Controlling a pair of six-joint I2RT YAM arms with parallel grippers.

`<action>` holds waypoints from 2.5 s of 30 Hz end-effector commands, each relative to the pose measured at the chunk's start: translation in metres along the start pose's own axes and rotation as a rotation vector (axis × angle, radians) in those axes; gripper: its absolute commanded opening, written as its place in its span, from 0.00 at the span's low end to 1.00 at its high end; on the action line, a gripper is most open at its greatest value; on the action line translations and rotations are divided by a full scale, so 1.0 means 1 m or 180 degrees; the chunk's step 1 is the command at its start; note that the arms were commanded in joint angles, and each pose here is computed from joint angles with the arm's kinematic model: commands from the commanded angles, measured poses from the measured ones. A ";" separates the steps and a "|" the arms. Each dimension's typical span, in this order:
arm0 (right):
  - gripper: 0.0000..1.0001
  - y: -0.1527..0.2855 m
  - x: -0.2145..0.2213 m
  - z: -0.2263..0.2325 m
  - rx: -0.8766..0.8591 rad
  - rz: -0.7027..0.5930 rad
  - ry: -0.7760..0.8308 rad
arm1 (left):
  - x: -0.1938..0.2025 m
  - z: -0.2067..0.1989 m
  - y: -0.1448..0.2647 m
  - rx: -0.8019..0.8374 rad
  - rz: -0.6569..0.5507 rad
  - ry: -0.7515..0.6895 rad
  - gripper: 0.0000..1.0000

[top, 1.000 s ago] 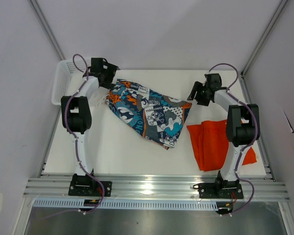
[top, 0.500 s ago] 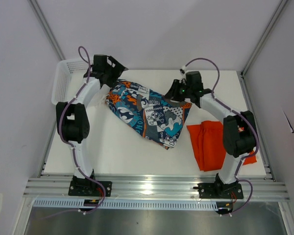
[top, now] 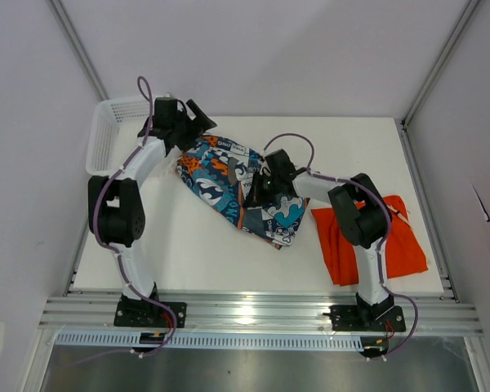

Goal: Fold and stack the shorts
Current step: Fold the shorts

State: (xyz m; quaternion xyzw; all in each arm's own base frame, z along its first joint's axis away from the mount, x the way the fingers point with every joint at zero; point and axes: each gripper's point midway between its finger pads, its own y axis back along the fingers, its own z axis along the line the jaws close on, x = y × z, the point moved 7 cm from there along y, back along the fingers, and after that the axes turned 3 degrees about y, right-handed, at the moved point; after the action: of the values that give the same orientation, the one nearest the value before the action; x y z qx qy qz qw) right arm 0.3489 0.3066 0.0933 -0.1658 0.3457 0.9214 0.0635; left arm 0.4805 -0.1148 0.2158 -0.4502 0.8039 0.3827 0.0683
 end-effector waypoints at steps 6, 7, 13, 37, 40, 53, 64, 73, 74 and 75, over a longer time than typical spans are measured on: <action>0.02 0.033 0.069 -0.027 0.1227 0.0521 0.0289 | -0.015 -0.026 0.038 0.0344 -0.0231 -0.0365 0.99; 0.02 0.038 0.076 -0.030 0.1291 0.0559 0.0341 | -0.015 -0.027 0.041 0.0350 -0.0224 -0.0376 0.99; 0.02 0.082 0.108 -0.042 0.1684 0.0642 0.0520 | -0.002 -0.014 0.053 0.0234 -0.0189 -0.0362 0.99; 0.08 -0.030 -0.056 0.126 -0.1806 -0.0075 0.0144 | 0.045 0.051 0.212 -0.0376 -0.1145 -0.0045 0.99; 0.05 -0.067 -0.066 0.108 -0.1863 -0.0092 -0.0255 | 0.048 0.062 0.211 -0.0437 -0.1149 -0.0020 0.99; 0.09 -0.113 0.017 0.055 -0.0888 0.0910 -0.0932 | 0.051 0.075 0.202 -0.0538 -0.1008 -0.0058 0.99; 0.14 -0.042 0.134 0.057 -0.0501 0.1623 -0.0077 | 0.080 0.118 0.184 -0.0718 -0.0600 -0.0079 0.99; 0.56 -0.007 0.103 0.101 -0.0186 0.0727 0.0659 | 0.130 0.162 0.181 -0.0205 -0.0406 0.0189 0.89; 0.57 -0.005 0.103 0.103 -0.0154 0.0660 0.0703 | 0.133 0.162 0.183 -0.0138 -0.0432 0.0171 0.88; 0.61 -0.004 0.103 0.106 -0.0121 0.0590 0.0755 | 0.140 0.167 0.186 -0.0077 -0.0471 0.0156 0.88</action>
State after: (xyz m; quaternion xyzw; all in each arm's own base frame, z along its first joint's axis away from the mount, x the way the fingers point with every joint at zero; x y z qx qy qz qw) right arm 0.2248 0.3796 0.1112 -0.1734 0.3245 0.9236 -0.1077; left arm 0.2119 -0.0326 0.1185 -0.4982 0.7429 0.4472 -0.0006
